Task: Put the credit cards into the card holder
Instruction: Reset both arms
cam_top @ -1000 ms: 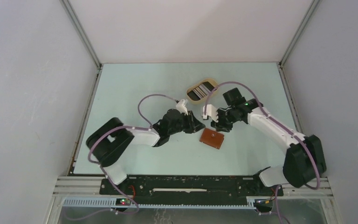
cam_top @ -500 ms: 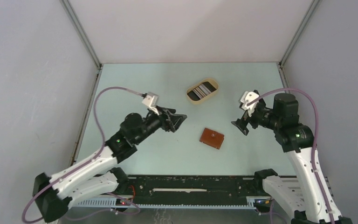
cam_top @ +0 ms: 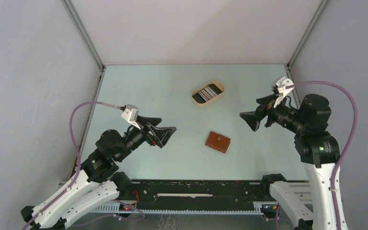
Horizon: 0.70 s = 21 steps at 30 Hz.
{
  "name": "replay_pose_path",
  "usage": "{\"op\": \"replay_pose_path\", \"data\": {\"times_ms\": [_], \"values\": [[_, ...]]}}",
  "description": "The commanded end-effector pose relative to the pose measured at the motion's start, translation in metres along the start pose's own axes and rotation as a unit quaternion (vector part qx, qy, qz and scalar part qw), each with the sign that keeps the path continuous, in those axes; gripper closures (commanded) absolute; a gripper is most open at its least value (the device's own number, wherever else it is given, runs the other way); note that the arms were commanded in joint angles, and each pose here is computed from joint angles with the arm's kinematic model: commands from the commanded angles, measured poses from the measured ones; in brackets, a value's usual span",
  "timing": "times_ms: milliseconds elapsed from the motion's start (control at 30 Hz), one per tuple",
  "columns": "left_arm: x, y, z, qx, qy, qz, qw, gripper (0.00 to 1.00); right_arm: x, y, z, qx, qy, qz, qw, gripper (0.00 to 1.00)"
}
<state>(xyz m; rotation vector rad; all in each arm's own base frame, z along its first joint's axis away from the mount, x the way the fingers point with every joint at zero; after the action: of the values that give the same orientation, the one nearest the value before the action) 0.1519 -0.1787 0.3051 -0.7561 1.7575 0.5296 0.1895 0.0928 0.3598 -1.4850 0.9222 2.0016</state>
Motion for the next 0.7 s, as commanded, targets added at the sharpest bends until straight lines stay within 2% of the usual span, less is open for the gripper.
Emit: {"op": "replay_pose_path", "data": {"times_ms": [0, 233, 667], "values": [[-0.019, 0.017, -0.012, 0.024, 0.021, -0.013, 0.999, 0.00, -0.021, 0.016, 0.020, -0.018, -0.028, -0.039, 0.999, 0.00], [-0.023, 0.031, -0.008, 0.002, 0.015, 0.000, 1.000, 0.00, -0.023, 0.023, 0.027, -0.019, -0.053, -0.049, 0.997, 0.00], [-0.031, 0.044, -0.002, -0.017, 0.010, -0.020, 1.000, 0.00, -0.019, 0.024, 0.025, -0.013, -0.063, -0.055, 0.996, 0.00]]}}
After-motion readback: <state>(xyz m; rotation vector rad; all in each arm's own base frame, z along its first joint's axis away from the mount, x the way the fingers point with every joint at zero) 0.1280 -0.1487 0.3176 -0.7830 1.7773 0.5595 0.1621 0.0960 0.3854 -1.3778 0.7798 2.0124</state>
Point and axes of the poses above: each gripper's point midway between its finger pads, its own y axis back along the fingers, its own z axis along the line the jaws close on, x = y × z, the point moved 4 cm from there along y, back along the fingers, and after that the axes turned 8 degrees about -y, right-handed, at the moved point
